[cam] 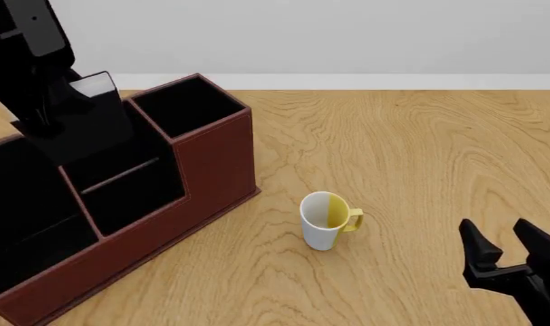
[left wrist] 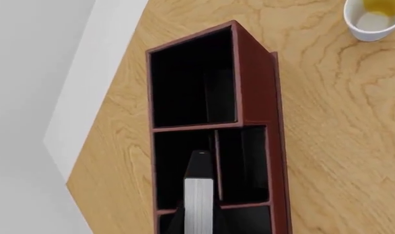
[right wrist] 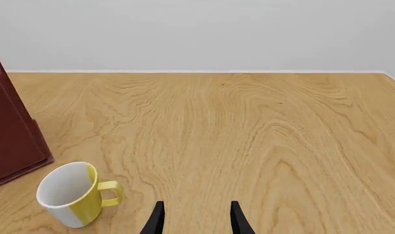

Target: Pick up the book and place it in the front compartment of the caddy.

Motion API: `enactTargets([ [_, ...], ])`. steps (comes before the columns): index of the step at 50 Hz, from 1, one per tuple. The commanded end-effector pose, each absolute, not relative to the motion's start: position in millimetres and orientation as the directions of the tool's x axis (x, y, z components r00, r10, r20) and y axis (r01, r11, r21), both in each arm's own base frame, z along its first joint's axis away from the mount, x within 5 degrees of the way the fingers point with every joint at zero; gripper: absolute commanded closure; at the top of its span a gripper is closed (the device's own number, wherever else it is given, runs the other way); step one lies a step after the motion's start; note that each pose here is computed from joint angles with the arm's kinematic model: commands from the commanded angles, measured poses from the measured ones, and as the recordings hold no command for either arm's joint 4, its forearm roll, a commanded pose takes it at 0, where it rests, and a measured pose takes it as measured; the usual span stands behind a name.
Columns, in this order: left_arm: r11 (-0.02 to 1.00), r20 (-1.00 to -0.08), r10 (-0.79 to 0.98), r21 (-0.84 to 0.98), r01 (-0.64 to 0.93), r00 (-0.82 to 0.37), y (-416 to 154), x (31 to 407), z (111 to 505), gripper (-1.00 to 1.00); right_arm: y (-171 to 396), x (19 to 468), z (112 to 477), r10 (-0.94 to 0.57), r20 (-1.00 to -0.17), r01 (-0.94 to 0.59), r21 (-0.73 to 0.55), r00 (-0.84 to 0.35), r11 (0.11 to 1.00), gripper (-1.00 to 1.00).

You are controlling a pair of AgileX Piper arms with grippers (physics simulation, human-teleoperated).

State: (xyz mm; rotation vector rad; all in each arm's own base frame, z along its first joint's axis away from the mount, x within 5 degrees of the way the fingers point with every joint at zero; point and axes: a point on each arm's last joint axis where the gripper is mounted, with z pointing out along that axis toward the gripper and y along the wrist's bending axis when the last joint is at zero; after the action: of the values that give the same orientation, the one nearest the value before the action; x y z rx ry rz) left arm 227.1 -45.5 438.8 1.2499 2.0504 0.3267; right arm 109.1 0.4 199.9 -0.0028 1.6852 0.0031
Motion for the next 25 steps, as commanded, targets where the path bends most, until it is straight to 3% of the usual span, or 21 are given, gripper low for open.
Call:
enactTargets([
  [1,0.49,-0.43,0.861,0.555,0.672,-0.272,-46.7,232.7,430.8,1.0,0.2,110.3,199.4,0.002,-0.993,-0.001,0.002,-0.116,1.0,-1.0],
  [25,0.488,-0.411,0.866,0.571,0.661,-0.284,-39.9,253.5,410.0,1.0,-0.1,111.7,198.9,-0.004,-0.993,0.0,-0.004,-0.118,1.0,-1.0],
])
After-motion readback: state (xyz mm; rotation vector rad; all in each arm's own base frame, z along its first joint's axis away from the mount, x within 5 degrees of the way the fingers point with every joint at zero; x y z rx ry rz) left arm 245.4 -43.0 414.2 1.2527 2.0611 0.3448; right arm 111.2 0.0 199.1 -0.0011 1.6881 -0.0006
